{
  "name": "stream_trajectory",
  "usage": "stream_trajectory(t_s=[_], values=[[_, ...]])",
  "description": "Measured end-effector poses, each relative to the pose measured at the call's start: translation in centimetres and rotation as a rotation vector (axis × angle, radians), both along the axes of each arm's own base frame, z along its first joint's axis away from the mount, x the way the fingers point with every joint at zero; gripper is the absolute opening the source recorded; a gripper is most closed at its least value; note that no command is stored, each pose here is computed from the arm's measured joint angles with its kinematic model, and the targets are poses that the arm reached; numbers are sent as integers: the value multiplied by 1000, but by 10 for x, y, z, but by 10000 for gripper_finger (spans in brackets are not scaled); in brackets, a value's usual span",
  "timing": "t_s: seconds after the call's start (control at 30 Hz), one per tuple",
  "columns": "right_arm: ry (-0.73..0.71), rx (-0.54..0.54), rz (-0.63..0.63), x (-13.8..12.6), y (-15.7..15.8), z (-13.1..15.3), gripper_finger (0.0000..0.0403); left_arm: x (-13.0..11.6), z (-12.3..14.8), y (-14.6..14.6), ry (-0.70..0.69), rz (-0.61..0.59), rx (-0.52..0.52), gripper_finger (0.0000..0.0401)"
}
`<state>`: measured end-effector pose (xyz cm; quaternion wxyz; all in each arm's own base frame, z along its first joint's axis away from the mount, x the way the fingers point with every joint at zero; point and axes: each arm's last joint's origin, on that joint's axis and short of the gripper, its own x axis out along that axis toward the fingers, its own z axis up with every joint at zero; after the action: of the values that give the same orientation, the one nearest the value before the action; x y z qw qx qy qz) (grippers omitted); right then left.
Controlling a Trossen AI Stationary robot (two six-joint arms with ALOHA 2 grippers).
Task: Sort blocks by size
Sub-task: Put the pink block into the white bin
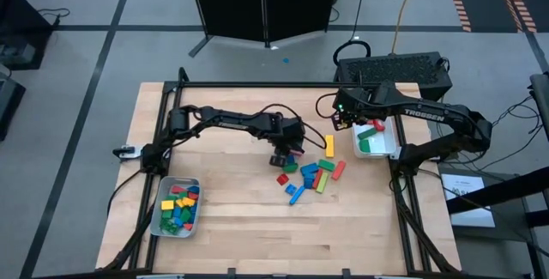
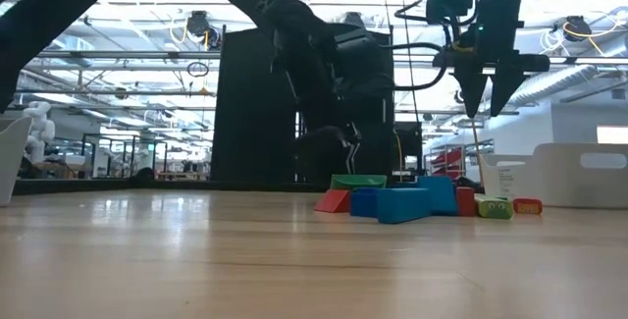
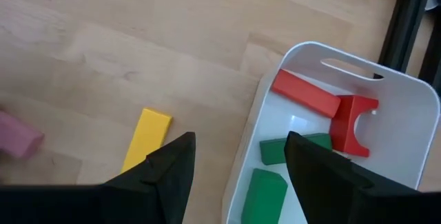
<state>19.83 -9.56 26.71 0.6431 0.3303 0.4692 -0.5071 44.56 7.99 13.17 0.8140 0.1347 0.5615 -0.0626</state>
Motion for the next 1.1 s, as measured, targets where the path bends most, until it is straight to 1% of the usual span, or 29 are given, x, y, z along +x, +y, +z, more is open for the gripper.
stream_trajectory(t_s=[0.1,0.2,0.3,0.43,0.57,0.7,0.8,0.87,0.93,1.0,1.1], values=[[-11,7,2,1,0,0,215,-1,8,3,8,84,-37,88],[-46,-3,4,4,-1,1,215,-8,22,5,16,137,-60,88],[-85,-11,6,7,-2,2,215,-11,46,5,-46,159,-60,88],[-191,13,30,15,-4,4,215,-20,82,6,-123,193,-59,88],[-349,36,66,27,-7,9,215,-32,118,12,-213,233,-26,88],[-582,77,139,43,-12,20,215,-42,147,15,-303,281,28,88],[-731,57,185,52,-15,29,215,-46,165,16,-382,300,65,88],[-815,56,203,57,-17,35,215,-50,172,16,-399,307,77,88],[-879,55,214,60,-18,40,215,-49,175,16,-426,309,83,88],[-919,59,224,61,-19,43,215,-50,172,16,-402,315,92,88],[-940,57,230,62,-19,45,215,-50,172,16,-404,318,96,88]])
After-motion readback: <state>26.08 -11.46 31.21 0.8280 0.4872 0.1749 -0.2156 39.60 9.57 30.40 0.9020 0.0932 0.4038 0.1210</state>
